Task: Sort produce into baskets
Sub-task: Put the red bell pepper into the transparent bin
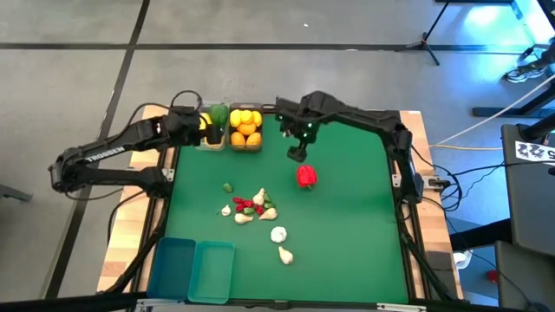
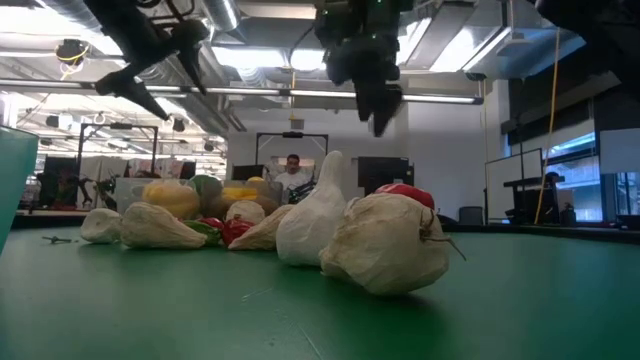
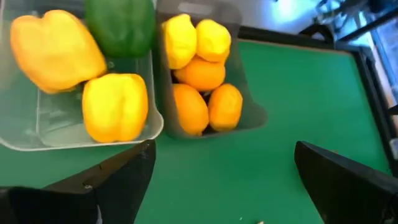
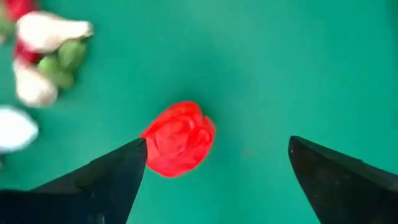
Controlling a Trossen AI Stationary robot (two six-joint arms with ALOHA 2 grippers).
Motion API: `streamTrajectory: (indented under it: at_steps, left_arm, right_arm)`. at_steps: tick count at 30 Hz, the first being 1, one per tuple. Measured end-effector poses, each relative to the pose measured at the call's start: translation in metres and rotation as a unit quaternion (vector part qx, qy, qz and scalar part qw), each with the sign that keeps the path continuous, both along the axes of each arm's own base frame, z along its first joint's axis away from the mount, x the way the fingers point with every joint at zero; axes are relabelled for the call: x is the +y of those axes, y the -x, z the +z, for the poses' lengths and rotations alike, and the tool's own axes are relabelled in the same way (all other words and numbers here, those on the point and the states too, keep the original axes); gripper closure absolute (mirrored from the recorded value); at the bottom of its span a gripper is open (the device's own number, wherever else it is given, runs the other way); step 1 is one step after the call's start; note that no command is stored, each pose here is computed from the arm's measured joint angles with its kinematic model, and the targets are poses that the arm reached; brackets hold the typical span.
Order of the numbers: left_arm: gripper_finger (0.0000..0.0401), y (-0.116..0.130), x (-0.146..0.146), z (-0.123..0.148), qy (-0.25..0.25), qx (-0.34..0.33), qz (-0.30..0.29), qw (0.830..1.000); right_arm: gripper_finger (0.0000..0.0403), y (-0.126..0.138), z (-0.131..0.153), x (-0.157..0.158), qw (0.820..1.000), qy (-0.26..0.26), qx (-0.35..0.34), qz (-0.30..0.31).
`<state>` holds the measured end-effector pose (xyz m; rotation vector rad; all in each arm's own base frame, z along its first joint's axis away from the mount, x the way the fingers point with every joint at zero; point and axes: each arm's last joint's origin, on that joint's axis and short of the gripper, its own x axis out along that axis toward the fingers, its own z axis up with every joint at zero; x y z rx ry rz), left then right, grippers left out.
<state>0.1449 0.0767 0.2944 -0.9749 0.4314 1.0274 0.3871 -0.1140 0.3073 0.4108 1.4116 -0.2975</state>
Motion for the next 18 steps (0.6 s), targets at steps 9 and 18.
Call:
streamTrajectory:
  at_steps: [9, 18]
  left_arm:
    - [0.0024, -0.005, -0.008, 0.0, 0.01, 0.005, -0.088, 0.996]
    - [0.0024, -0.006, -0.007, 0.0, -0.008, 0.014, -0.126, 0.992]
  right_arm:
    - [0.0017, -0.01, -0.033, 0.059, 0.984, 0.013, 0.053, -0.169]
    - [0.0017, -0.011, -0.08, 0.073, 0.964, 0.018, 0.07, -0.256]
